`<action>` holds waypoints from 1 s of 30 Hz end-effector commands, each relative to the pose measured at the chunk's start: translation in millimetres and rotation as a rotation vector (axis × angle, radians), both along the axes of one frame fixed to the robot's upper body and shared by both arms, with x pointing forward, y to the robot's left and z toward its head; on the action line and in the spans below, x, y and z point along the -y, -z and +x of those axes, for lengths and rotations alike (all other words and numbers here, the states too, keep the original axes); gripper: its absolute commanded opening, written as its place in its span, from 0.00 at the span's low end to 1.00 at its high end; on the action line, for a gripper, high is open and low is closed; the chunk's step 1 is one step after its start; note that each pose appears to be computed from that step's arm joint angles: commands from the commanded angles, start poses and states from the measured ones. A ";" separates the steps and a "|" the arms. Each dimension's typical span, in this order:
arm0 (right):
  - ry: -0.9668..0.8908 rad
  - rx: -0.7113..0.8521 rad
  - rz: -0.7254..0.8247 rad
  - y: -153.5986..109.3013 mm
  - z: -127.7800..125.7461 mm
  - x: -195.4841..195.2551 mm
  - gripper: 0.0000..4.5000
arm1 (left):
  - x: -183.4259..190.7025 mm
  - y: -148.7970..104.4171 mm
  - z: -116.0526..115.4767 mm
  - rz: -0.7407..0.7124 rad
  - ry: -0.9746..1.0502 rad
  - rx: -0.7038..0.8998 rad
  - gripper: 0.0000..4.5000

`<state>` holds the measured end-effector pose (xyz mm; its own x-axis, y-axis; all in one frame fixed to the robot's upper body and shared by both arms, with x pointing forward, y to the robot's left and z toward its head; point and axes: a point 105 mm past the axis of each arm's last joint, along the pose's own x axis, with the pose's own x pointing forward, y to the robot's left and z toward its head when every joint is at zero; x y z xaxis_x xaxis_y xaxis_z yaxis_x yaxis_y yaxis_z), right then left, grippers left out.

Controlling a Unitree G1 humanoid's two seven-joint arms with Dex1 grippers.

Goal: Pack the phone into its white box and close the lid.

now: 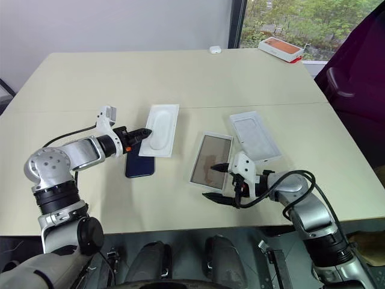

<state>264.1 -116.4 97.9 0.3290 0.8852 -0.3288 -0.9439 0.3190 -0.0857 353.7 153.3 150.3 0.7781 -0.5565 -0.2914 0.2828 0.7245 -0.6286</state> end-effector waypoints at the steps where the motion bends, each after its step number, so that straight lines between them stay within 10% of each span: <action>1: -0.008 0.049 -0.015 -4.9 -2.2 -9.5 1.00 | -2.9 -17.2 1.2 0.001 0.001 0.077 0.01; 5: -0.002 0.034 -0.057 4.1 -0.7 -8.1 0.81 | -2.1 -14.8 1.9 0.011 0.000 0.075 0.00; 12: -0.011 0.075 -0.158 19.4 2.4 -2.9 0.02 | -2.1 -12.2 1.0 0.016 -0.005 0.073 0.00; 30: -0.295 0.346 -0.204 -0.2 34.6 -21.4 0.01 | 11.5 -22.6 4.1 -0.016 0.024 0.071 0.00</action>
